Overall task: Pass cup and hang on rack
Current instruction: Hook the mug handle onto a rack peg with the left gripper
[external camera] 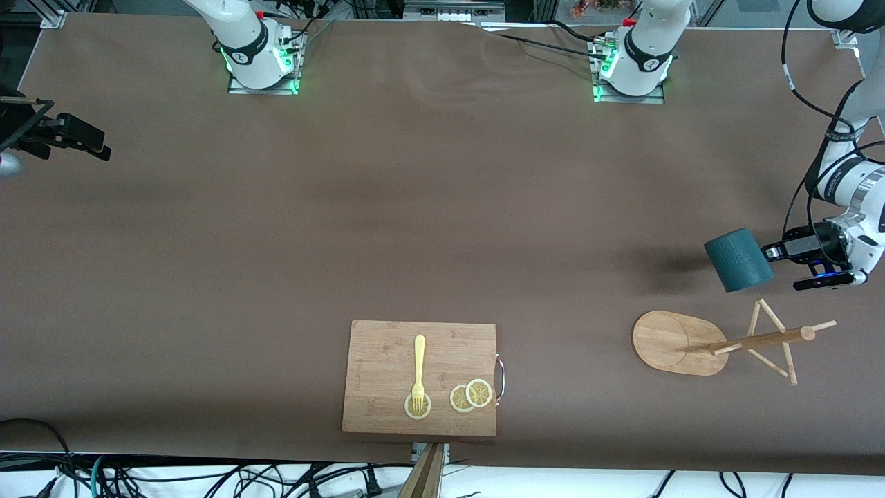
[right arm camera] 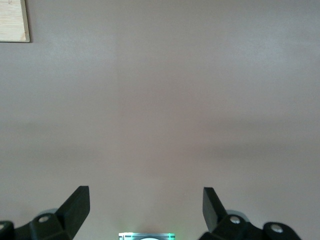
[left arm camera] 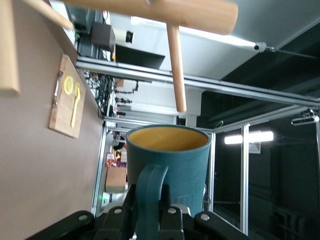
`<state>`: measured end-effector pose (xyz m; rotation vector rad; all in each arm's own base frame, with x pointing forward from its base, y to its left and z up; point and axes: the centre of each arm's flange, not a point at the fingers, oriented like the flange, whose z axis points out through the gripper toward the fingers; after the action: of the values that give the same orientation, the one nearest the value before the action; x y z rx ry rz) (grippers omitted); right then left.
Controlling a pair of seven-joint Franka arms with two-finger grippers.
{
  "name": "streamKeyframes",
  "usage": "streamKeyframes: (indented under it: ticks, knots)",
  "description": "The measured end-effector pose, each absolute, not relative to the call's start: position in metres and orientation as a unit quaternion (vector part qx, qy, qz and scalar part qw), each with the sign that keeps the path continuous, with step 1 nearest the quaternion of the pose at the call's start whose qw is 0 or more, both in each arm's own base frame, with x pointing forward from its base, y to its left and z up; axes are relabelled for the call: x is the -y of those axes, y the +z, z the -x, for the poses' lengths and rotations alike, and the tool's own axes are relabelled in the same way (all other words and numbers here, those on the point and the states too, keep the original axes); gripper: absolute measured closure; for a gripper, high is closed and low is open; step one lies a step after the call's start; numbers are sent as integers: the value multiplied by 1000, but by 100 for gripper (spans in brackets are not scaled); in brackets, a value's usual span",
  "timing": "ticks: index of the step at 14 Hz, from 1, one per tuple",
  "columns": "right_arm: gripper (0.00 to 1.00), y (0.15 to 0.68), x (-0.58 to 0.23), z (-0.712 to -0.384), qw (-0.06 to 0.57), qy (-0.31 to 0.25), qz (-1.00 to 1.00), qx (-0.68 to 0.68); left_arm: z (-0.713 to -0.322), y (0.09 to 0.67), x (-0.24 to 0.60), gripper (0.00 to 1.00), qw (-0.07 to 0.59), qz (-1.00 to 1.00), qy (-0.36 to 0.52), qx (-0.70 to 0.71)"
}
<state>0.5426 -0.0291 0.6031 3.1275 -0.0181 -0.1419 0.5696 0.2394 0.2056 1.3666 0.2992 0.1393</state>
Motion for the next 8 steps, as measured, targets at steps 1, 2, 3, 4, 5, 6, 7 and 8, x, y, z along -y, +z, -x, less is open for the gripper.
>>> streamKeyframes:
  ticks: [1, 2, 3, 4, 5, 6, 7, 8]
  knots:
    - [0, 603, 29, -543, 5, -45, -999, 6, -571, 206, -241, 79, 760, -631, 65, -141]
    - [0, 603, 29, -543, 5, -45, -999, 6, -575, 209, -243, 79, 757, -634, 65, -145]
    - [0, 603, 29, -543, 5, -45, -999, 6, -580, 214, -247, 79, 752, -638, 63, -152]
    - [0, 603, 29, -543, 5, -45, -999, 6, -585, 218, -250, 79, 747, -642, 61, -159]
    - [0, 603, 29, -543, 5, -45, -999, 6, -590, 222, -251, 79, 744, -645, 61, -164]
    - [0, 603, 29, -543, 5, -45, -999, 6, -595, 226, -251, 79, 744, -644, 61, -168]
    - [0, 603, 29, -543, 5, -45, -999, 6, -599, 229, -248, 79, 746, -640, 60, -172]
    - [0, 603, 29, -543, 5, -45, -999, 6, -604, 231, -245, 79, 747, -638, 57, -177]
